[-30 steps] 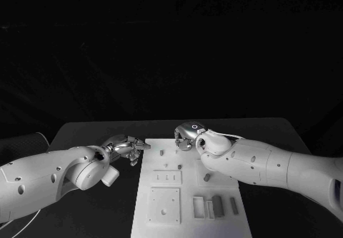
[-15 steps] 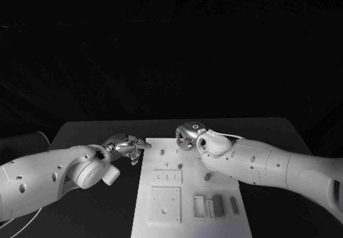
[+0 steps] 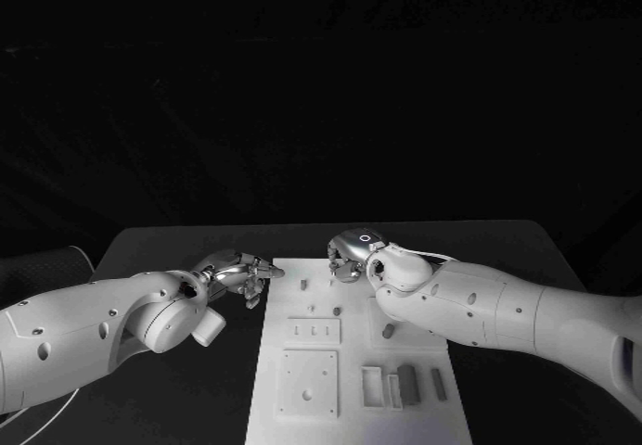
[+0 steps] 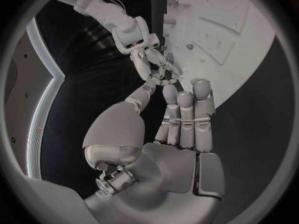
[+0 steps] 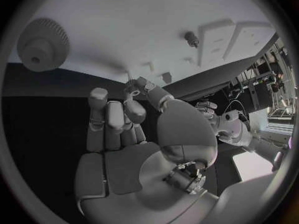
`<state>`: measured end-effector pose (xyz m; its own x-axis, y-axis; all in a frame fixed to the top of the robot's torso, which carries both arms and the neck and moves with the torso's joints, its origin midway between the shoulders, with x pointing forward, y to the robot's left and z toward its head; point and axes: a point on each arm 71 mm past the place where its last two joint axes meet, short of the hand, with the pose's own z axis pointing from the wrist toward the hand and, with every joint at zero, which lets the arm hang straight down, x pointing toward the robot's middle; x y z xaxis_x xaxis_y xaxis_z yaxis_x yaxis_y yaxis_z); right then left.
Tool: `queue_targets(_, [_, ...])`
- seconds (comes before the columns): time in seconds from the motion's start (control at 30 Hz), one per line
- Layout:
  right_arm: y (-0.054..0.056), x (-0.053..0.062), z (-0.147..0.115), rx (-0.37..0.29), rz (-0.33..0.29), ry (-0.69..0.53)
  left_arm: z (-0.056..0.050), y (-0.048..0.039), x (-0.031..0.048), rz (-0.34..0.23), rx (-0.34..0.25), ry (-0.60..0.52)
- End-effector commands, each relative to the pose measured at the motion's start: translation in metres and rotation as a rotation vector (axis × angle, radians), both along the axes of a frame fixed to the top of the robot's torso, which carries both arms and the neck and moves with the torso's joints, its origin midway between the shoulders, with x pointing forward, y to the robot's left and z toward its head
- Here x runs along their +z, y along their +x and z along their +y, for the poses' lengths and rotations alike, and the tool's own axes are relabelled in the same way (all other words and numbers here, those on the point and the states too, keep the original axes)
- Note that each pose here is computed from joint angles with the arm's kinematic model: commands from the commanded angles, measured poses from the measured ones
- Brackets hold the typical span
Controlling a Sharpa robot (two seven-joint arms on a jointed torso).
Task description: Assemble the parts on the task board
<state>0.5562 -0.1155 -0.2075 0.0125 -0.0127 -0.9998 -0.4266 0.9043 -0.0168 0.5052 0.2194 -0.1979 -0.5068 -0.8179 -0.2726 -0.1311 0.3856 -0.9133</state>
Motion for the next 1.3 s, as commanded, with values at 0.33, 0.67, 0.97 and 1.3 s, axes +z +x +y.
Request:
queue_targets(0.33, [0.0006, -0.0009, 0.0008, 0.002, -0.002, -0.018, -0.0029, -0.0002, 0.0012, -0.002, -0.016, -0.005])
queue_targets(0.67, [-0.0002, -0.0016, 0.0026, 0.007, 0.009, -0.019, -0.0031, -0.0001, 0.0011, -0.001, -0.018, -0.005])
queue_targets(0.97, [-0.0002, -0.0028, 0.0026, 0.005, 0.013, -0.020, -0.0035, -0.0001, 0.0010, 0.001, -0.020, -0.005])
queue_targets(1.3, [-0.0015, -0.0052, 0.0020, 0.006, 0.021, -0.024, -0.0032, 0.0002, 0.0009, 0.001, -0.021, -0.005])
